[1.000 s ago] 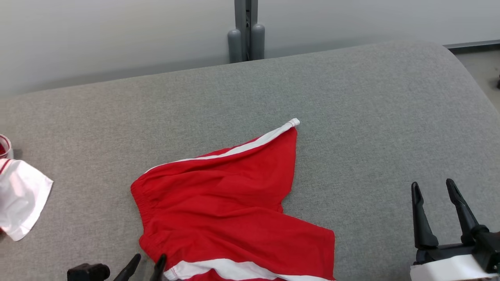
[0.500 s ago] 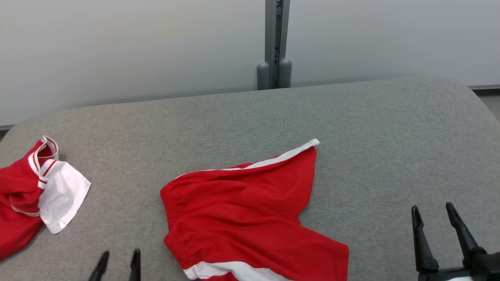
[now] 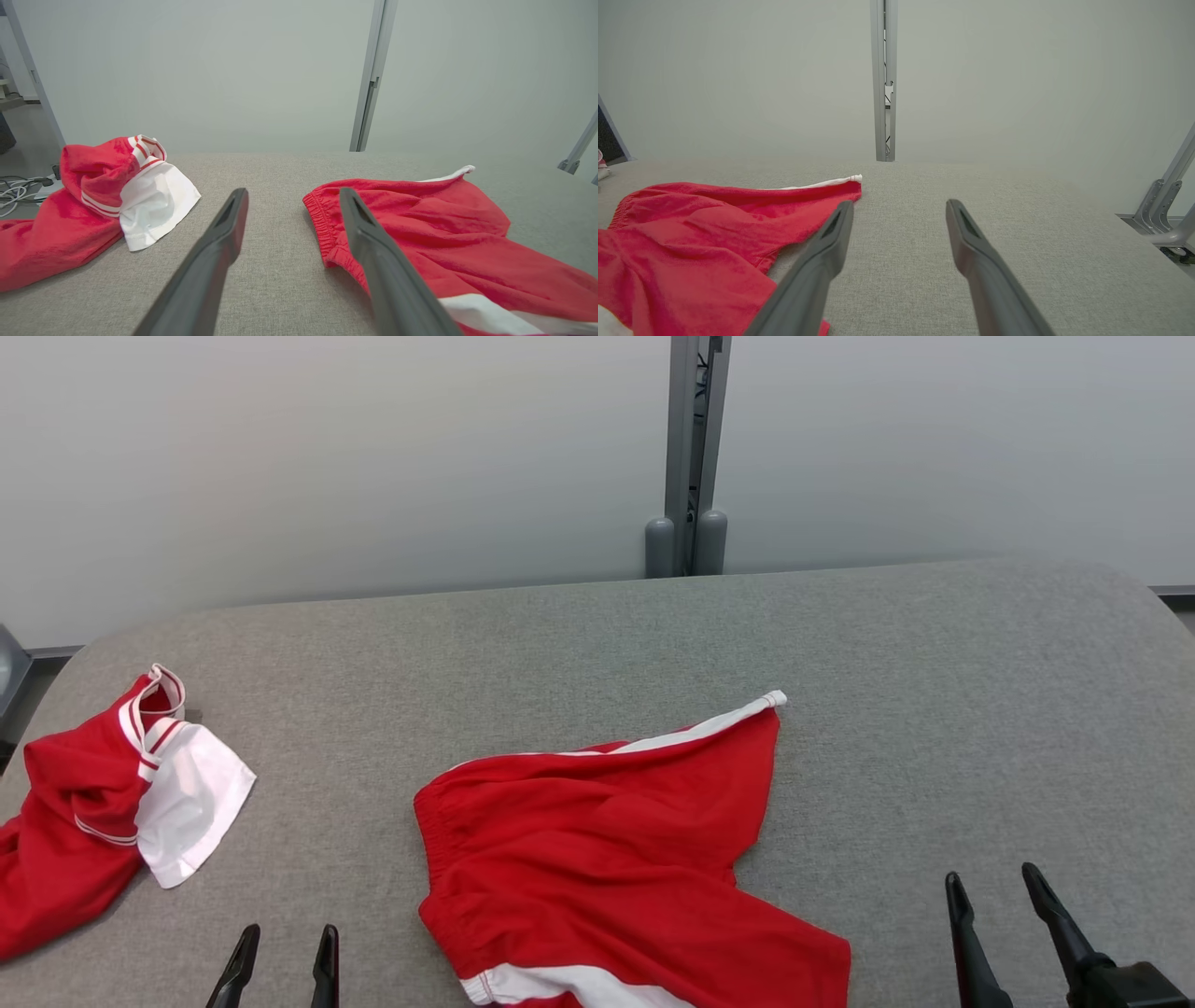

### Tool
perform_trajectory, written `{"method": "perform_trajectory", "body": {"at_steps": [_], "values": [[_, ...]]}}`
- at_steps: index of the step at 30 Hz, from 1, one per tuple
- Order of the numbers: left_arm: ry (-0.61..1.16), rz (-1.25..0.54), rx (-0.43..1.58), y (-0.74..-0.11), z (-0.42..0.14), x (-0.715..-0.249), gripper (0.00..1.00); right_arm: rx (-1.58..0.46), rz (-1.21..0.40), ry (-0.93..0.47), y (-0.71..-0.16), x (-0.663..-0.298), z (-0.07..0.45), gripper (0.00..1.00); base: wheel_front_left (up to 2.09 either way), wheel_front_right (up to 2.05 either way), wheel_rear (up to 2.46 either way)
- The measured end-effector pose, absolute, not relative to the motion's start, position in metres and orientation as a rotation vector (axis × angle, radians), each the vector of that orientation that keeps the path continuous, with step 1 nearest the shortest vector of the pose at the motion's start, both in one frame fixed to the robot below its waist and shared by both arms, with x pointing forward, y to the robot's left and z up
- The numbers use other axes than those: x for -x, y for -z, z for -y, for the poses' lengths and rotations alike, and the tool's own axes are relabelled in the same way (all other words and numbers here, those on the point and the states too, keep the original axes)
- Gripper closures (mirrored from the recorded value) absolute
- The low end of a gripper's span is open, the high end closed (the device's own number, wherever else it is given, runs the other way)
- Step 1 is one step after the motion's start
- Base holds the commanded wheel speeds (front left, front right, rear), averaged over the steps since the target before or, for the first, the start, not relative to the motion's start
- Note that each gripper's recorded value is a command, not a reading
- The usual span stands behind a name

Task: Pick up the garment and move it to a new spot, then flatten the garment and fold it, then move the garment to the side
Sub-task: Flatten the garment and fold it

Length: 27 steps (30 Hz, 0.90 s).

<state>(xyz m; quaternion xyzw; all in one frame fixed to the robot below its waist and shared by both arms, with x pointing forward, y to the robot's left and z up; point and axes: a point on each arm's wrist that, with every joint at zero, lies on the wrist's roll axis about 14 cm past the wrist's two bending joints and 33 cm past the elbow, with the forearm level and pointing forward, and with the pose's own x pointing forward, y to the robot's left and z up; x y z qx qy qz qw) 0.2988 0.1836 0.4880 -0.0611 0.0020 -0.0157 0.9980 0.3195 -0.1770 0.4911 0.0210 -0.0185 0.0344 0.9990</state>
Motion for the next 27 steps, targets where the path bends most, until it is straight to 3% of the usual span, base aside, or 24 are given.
{"method": "perform_trajectory", "body": {"at_steps": [10, 13, 18, 27], "values": [[0.066, -0.005, 0.162, -0.483, -0.176, -0.301, 0.00, -0.107, 0.010, -0.163, -0.484, -0.322, 0.143, 0.00, 0.00, 0.00, 0.00], [0.128, -0.074, 0.214, -0.465, -0.158, -0.296, 0.00, -0.112, -0.096, -0.274, -0.457, -0.311, 0.107, 0.00, 0.00, 0.00, 0.00], [0.228, -0.260, 0.301, -0.440, -0.132, -0.295, 0.00, -0.036, -0.304, -0.409, -0.430, -0.291, 0.095, 0.00, 0.00, 0.00, 0.00], [0.340, -0.475, 0.362, -0.414, -0.113, -0.301, 0.00, -0.038, -0.597, -0.452, -0.397, -0.252, 0.109, 0.00, 0.00, 0.00, 0.00]]}}
